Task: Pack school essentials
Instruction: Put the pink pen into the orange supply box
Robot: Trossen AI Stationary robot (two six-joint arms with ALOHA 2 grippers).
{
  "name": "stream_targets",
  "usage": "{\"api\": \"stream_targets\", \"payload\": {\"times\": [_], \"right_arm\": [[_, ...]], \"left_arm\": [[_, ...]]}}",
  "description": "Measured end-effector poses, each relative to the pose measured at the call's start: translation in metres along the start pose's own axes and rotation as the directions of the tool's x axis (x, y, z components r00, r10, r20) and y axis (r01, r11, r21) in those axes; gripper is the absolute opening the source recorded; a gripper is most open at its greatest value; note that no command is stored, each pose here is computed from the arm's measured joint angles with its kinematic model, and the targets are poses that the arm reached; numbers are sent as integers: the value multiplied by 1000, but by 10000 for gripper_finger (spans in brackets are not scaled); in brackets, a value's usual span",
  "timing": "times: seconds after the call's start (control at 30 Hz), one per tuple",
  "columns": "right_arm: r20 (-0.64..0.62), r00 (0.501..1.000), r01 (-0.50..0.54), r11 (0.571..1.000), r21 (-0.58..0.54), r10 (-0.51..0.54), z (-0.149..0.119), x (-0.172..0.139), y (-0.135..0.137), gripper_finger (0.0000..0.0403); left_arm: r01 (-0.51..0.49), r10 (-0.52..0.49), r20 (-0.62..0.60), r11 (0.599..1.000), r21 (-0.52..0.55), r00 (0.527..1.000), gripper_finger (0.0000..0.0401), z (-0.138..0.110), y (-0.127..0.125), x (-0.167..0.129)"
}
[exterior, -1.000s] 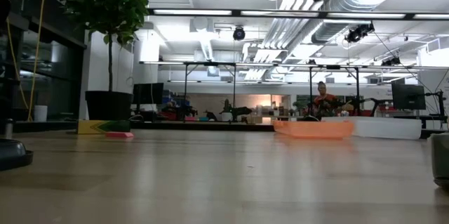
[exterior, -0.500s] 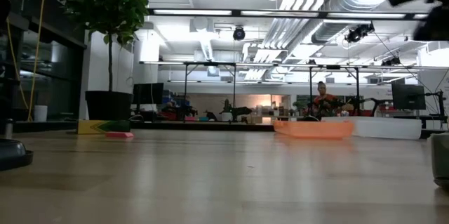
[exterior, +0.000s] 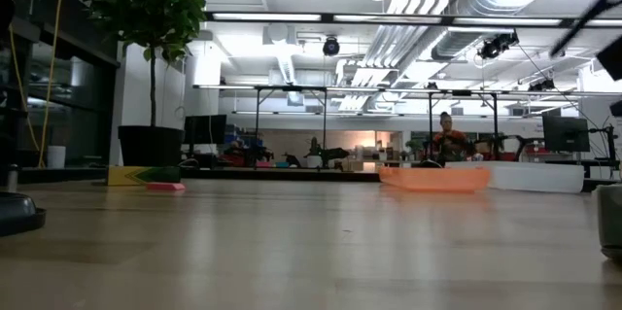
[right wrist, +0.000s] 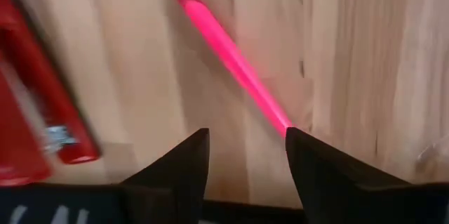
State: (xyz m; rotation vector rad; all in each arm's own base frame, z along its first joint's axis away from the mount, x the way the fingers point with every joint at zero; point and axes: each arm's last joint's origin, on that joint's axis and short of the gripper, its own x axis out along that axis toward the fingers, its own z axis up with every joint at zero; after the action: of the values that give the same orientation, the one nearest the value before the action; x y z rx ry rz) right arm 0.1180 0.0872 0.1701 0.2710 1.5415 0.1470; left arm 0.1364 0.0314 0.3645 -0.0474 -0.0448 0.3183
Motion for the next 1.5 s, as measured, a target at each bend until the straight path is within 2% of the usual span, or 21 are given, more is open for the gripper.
{"api": "stream_targets", "payload": {"times": [0.17,0.3,0.57,1.17,1.3,1.5], "right_arm": [[-14,998,61,998,13,-61,-7,15,-12,181],[-3,999,45,999,6,-45,-8,21,-14,181],[42,997,70,994,-82,-67,-5,22,-13,181],[-22,991,130,987,-99,-133,3,40,-11,179],[-10,988,157,987,-42,-157,4,40,-12,152],[-4,982,188,980,65,-188,3,40,-14,58]], "left_arm": [[-13,13,1,1000,-3,1000,0,0,0,0],[-35,35,2,999,-3,999,0,0,1,0],[-41,41,2,999,-27,999,0,0,1,0],[-44,44,3,999,-26,999,0,0,1,0],[-44,44,2,999,-26,999,0,0,1,0],[-44,44,1,999,-26,999,0,0,1,0]]}}
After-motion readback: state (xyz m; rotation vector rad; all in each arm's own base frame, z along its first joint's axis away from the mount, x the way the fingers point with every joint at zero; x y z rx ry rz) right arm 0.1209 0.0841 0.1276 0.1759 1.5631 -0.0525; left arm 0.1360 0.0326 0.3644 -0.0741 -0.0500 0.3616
